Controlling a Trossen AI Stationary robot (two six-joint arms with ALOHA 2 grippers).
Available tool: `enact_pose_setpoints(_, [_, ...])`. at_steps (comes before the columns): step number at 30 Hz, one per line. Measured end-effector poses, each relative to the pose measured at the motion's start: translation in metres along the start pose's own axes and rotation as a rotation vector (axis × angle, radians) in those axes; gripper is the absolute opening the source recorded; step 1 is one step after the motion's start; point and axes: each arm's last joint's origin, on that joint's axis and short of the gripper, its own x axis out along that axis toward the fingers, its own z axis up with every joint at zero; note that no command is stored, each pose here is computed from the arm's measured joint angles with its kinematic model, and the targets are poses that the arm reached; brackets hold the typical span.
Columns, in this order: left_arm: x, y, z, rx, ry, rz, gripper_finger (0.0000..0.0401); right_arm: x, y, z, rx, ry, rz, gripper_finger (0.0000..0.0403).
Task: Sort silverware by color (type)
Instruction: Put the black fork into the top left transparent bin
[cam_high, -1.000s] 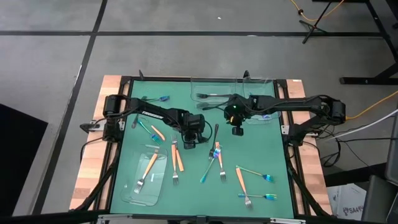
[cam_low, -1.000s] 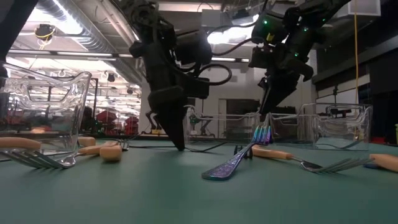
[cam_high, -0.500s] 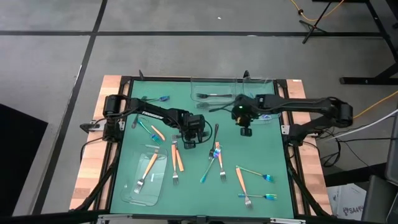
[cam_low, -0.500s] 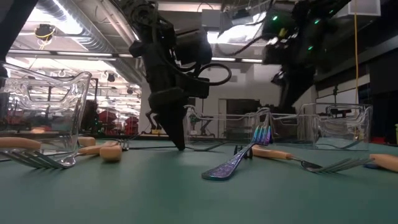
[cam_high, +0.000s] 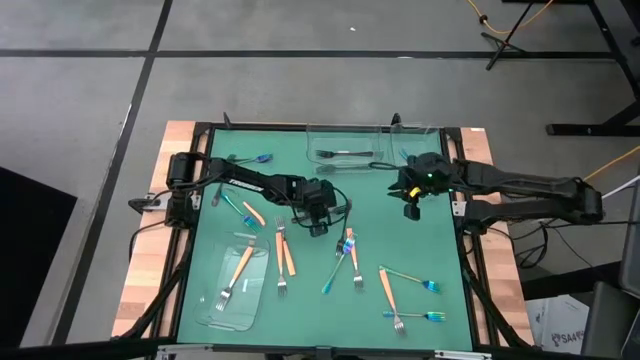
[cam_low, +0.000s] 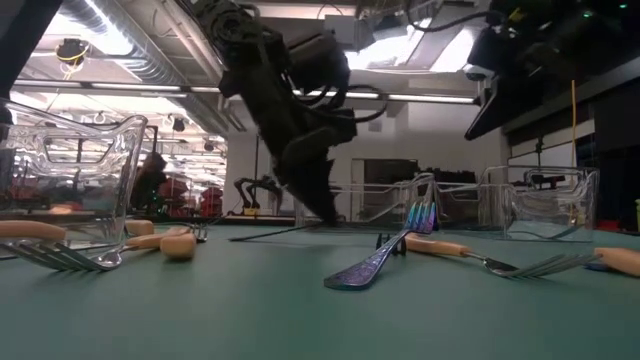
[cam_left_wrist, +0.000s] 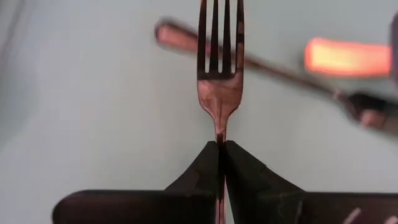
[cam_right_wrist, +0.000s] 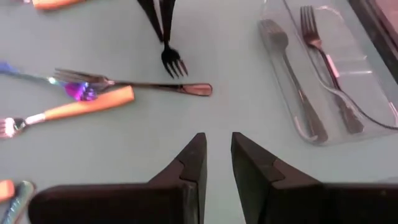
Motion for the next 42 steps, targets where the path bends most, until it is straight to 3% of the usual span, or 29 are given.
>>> enact_pose_setpoints(20, [-0.005,-0.003,0.031,-0.158,-0.329,-0.025,0.0011,-0.013,0.0,-0.001,0.107,-0.074,-0.036,0.0065])
enact_pose_setpoints(30, [-0.016,0.013,0.055,-0.335,-0.605,0.008,0.0011,-0.021,-0.002,0.001,0.184,-0.129,-0.153,0.0065])
enact_pose_setpoints(42, [-0.042,0.023,0.082,-0.413,-0.991,-0.018,0.0011,-0.024,-0.004,0.018,0.178,-0.308,-0.139,0.0065])
